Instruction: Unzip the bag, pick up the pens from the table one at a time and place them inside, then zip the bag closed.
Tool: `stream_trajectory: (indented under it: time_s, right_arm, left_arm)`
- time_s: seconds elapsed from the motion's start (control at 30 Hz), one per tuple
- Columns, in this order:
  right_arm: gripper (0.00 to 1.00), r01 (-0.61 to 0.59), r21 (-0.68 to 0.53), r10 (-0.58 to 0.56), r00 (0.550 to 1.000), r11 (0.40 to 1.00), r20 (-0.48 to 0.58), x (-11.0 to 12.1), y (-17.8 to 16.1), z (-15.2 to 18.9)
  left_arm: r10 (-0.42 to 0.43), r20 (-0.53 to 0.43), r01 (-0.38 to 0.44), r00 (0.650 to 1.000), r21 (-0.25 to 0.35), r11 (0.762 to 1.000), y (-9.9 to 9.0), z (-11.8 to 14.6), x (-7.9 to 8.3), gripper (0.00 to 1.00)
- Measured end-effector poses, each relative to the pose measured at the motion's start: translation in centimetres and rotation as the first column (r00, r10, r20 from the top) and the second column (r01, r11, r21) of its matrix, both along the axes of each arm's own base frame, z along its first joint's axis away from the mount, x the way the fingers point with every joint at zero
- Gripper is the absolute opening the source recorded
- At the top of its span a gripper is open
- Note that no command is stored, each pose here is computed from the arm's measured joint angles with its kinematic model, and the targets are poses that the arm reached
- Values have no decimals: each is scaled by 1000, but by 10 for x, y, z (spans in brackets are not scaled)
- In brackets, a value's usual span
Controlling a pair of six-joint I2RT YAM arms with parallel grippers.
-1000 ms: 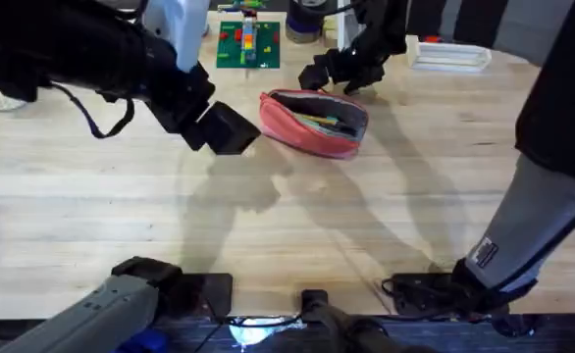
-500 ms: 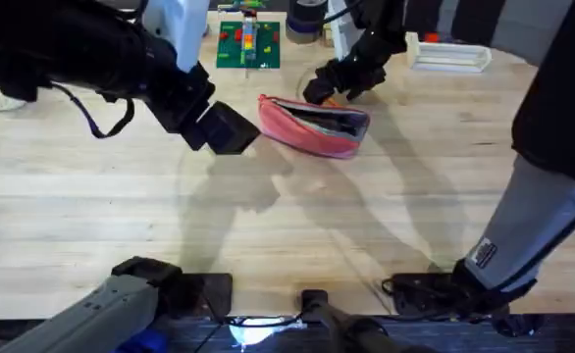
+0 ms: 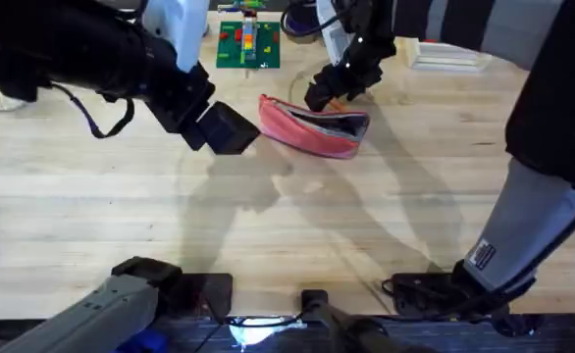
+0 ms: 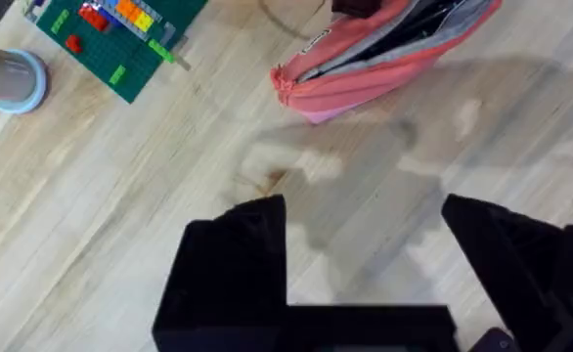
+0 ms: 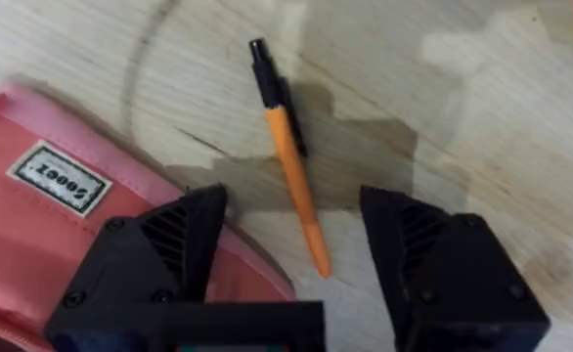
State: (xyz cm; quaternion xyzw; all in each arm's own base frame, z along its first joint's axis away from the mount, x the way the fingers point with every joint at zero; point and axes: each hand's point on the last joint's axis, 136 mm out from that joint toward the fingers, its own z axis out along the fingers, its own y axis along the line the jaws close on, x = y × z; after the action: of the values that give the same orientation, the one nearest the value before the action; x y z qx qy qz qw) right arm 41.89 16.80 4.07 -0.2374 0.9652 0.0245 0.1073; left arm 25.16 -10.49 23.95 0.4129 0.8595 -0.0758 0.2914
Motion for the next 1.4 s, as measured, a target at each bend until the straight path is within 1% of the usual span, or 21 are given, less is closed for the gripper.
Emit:
stream_trajectory:
  time_s: [0.03, 0.27, 0.3, 0.33, 0.37, 0.43, 0.47, 0.5, 1.17, 1.4]
  right_arm:
    - [826, -1, -4, 1, 1000, 1000, 2, 0, 0, 0]
    - [706, -11, -27, 12, 1000, 1000, 4, 2, -3, -4]
    - [649, -15, -29, 15, 1000, 999, 4, 3, -3, -4]
    - [554, -17, -33, 17, 1000, 999, 6, 4, -3, -5]
    - [439, -17, -37, 17, 1000, 999, 9, 6, -3, -5]
    - [157, -14, -53, 15, 1000, 998, 21, 11, -5, -6]
    - [65, -7, -64, 9, 1000, 998, 28, 14, -8, -5]
    - [43, -4, -64, 6, 1000, 998, 28, 14, -9, -6]
    - [32, 17, -103, -13, 999, 995, 37, 10, -8, -2]
    - [34, 11, -135, -13, 1000, 991, -16, -12, -16, 1]
  left_arm:
    - [0, 0, 0, 1000, 0, 1000, 0, 0, 0, 993]
    - [0, 0, 0, 1000, 0, 1000, 0, 0, 0, 993]
    - [0, 0, 0, 1000, 0, 1000, 0, 0, 0, 994]
    - [0, 0, 0, 1000, 0, 1000, 0, 0, 0, 994]
    - [0, 0, 0, 1000, 0, 1000, 0, 0, 0, 994]
    - [0, 0, 0, 1000, 0, 1000, 0, 0, 0, 994]
    - [0, 0, 0, 1000, 0, 1000, 0, 0, 0, 994]
    - [0, 0, 0, 1000, 0, 1000, 0, 0, 0, 994]
    - [0, 0, 0, 1000, 0, 1000, 0, 0, 0, 994]
    - [0, 0, 0, 1000, 0, 1000, 0, 0, 0, 993]
